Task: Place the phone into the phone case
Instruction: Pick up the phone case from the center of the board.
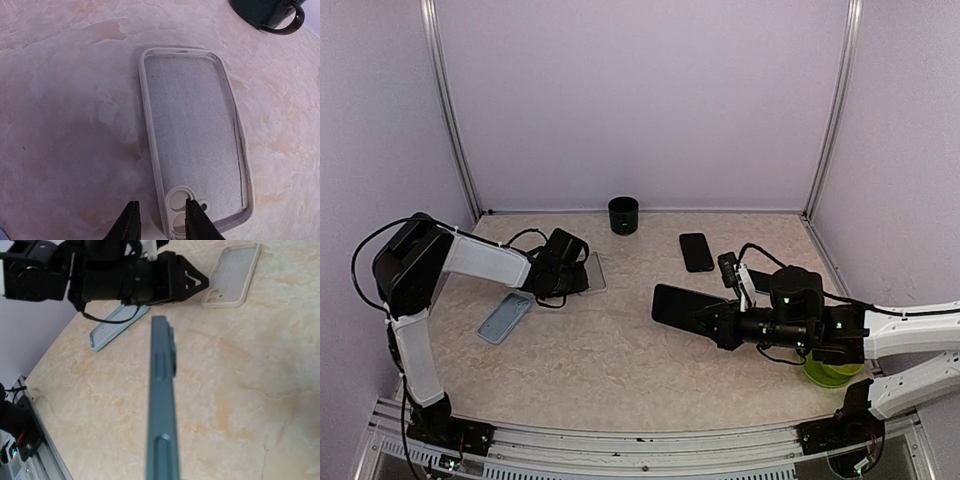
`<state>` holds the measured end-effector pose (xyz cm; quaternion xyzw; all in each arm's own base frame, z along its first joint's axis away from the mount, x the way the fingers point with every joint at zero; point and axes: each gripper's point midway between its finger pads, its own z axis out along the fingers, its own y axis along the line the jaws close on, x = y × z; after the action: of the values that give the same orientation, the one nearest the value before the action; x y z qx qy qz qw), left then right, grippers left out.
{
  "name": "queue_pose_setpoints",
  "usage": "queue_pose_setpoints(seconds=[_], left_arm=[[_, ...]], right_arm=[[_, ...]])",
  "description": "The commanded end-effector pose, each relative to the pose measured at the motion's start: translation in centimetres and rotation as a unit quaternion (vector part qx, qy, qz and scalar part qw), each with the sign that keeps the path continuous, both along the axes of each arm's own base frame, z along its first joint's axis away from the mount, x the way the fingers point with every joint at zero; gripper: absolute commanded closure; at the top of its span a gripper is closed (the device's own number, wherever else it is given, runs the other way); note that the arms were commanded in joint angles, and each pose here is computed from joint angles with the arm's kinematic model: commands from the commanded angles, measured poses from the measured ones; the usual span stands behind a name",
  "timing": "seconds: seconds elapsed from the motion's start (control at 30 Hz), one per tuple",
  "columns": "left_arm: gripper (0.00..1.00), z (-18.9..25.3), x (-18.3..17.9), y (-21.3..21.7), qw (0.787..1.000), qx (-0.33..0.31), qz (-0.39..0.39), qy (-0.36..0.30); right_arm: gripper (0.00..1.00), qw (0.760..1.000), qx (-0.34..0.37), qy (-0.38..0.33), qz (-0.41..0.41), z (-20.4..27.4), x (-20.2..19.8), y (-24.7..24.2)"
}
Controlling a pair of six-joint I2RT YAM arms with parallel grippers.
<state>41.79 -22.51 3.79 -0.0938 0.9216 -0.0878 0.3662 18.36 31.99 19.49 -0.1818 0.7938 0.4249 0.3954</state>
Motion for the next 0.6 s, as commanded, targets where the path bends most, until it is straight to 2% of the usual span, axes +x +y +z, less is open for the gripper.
queue_pose_setpoints(seconds=[0.0, 0.47, 0.57], left_arm=[[0.71, -1.4, 0.3, 1.0, 0.999, 0.046, 0.011, 0.018], [0.86, -2.3, 0.6, 0.8, 0.998, 0.055, 0.006, 0.026], [0.91, -2.5, 0.5, 0.6, 0.998, 0.050, 0.000, 0.027]], right_arm=[[1.00, 0.999, 0.036, -0.031, -0.005, 3.6, 0.8, 0.7], [1.00, 0.999, 0.036, -0.029, -0.009, 3.5, 0.7, 0.3], [1.00, 0.999, 0.037, -0.028, -0.009, 3.4, 0.7, 0.2]])
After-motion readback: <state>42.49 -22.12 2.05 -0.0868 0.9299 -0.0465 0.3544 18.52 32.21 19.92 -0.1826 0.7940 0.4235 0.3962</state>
